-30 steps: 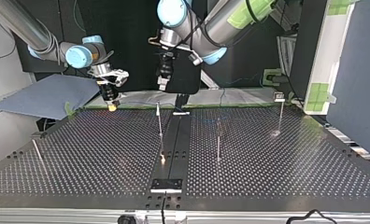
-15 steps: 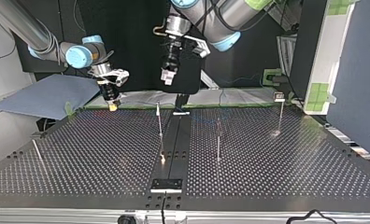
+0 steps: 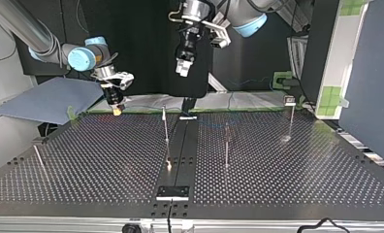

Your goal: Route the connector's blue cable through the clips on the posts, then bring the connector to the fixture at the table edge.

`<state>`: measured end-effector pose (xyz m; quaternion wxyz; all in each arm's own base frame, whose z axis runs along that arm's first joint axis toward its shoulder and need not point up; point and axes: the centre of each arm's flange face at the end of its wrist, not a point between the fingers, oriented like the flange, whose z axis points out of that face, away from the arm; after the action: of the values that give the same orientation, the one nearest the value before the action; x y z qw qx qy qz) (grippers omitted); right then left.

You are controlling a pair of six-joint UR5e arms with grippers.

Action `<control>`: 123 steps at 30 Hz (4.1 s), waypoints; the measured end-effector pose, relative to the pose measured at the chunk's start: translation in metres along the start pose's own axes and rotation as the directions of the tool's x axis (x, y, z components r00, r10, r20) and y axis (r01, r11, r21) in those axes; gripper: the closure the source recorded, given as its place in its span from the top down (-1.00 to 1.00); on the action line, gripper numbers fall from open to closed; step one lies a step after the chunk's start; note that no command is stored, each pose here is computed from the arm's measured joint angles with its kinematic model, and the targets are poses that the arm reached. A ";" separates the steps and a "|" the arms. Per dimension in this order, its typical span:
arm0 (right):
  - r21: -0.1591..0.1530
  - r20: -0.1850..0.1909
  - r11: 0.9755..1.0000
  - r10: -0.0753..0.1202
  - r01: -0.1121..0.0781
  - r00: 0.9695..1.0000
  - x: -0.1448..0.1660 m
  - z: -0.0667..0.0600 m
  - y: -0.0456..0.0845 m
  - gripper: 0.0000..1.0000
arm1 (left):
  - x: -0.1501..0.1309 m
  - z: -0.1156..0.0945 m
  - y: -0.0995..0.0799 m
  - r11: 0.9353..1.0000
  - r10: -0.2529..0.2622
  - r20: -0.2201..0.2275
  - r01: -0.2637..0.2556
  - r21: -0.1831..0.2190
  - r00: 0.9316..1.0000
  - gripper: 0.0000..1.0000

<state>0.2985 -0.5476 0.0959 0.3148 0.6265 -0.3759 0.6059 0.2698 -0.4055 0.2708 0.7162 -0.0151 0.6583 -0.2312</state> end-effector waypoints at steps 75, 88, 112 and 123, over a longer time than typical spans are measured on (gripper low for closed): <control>-0.381 -0.118 0.919 -0.156 0.101 0.981 0.204 -0.008 0.084 -1.00 | 0.093 -0.153 0.117 0.987 0.153 -0.233 -0.161 -0.017 0.960 1.00; -0.452 0.023 0.878 -0.165 0.157 0.986 0.193 -0.024 0.110 -1.00 | 0.093 -0.152 0.119 0.985 0.160 -0.234 -0.170 -0.022 0.959 1.00; -0.355 0.003 0.929 -0.109 0.103 0.994 0.193 -0.034 0.149 -1.00 | 0.091 -0.147 0.125 0.983 0.158 -0.226 -0.175 -0.058 0.961 1.00; -0.316 -0.070 0.946 -0.105 0.078 0.992 0.202 -0.036 0.174 -1.00 | 0.090 -0.140 0.125 0.976 0.184 -0.246 -0.205 -0.066 0.952 1.00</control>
<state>0.1284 -0.6257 0.2889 0.4534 0.5591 -0.4237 0.5498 0.1778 -0.2854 0.1273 0.6498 0.0453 0.7476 -0.1296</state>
